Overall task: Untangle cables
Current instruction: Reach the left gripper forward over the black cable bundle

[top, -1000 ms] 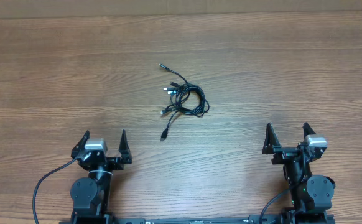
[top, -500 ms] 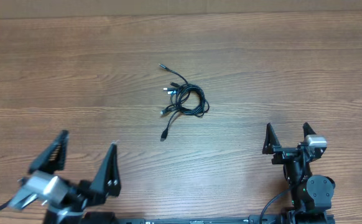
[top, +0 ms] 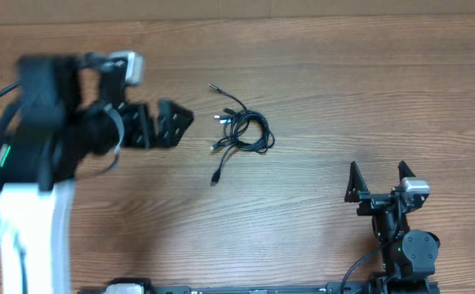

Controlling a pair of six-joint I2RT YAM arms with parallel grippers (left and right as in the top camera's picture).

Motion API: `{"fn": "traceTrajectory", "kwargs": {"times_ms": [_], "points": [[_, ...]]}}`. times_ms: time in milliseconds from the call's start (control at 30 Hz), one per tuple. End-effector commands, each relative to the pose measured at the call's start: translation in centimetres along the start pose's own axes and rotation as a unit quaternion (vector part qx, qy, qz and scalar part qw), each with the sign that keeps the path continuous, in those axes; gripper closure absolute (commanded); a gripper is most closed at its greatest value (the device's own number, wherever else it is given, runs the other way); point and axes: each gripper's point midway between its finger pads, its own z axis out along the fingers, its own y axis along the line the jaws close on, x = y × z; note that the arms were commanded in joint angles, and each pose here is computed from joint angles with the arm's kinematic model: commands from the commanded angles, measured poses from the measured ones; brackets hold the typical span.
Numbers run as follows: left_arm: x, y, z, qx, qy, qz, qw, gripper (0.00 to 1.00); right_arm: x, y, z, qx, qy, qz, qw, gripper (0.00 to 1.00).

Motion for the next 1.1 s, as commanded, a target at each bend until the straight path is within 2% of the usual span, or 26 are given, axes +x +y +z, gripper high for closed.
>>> {"fn": "traceTrajectory", "kwargs": {"times_ms": [0,67,100,133,167,333,467,533,567,667,733,767,800,833,867,1067], "points": [[0.8,1.3,4.7,0.047,0.100,-0.061,0.992,0.01,0.2,0.0,0.0,0.000,-0.001,-0.003,1.000,0.00],[1.6,3.3,7.9,0.045,0.160,-0.105,0.980,0.00,0.2,0.0,0.0,0.000,-0.001,-0.003,1.000,0.00],[2.1,4.0,9.0,0.043,0.182,-0.120,0.975,0.26,0.2,0.0,0.0,0.000,-0.001,-0.003,1.000,0.00],[2.8,4.7,10.4,0.040,0.211,-0.138,0.967,0.85,0.2,0.0,0.0,0.000,-0.001,-0.003,1.000,0.00],[3.3,5.1,11.3,0.038,0.232,-0.149,0.960,0.96,0.2,0.0,0.0,0.000,-0.001,-0.003,1.000,0.00],[7.9,5.8,18.4,0.033,0.352,-0.160,0.922,0.96,0.2,0.0,0.0,0.000,-0.001,-0.003,1.000,0.00],[12.2,3.8,23.8,0.028,0.427,-0.136,0.894,0.96,0.2,0.0,0.0,0.000,-0.001,-0.003,1.000,0.00],[13.8,3.0,25.7,0.001,0.437,-0.107,0.893,0.96,0.2,0.0,0.0,0.000,-0.001,-0.003,1.000,0.00],[14.2,2.8,26.8,-0.035,0.429,-0.097,0.897,0.96,0.2,0.0,0.0,0.000,-0.001,-0.003,1.000,0.00],[14.5,2.8,28.3,-0.087,0.406,-0.070,0.907,0.96,0.2,0.0,0.0,0.000,-0.001,-0.003,1.000,0.00],[14.3,2.8,28.9,-0.099,0.393,-0.055,0.913,0.96,0.2,0.0,0.0,0.000,-0.001,-0.003,1.000,0.00],[13.9,2.7,29.6,-0.102,0.378,-0.040,0.919,0.81,0.2,0.0,0.0,0.000,-0.001,-0.003,1.000,0.00],[13.4,2.8,30.0,-0.102,0.367,-0.033,0.924,0.27,0.2,0.0,0.0,0.000,-0.001,-0.003,1.000,0.00],[13.1,2.6,30.2,-0.098,0.360,-0.031,0.927,0.08,0.2,0.0,0.0,0.000,-0.001,-0.003,1.000,0.00],[12.8,2.6,30.3,-0.097,0.356,-0.030,0.929,0.00,0.2,0.0,0.0,0.000,-0.001,-0.003,1.000,0.00],[6.7,2.0,30.4,-0.135,0.262,0.005,0.955,0.00,0.2,0.0,0.0,0.000,-0.001,-0.003,1.000,0.00]]}}
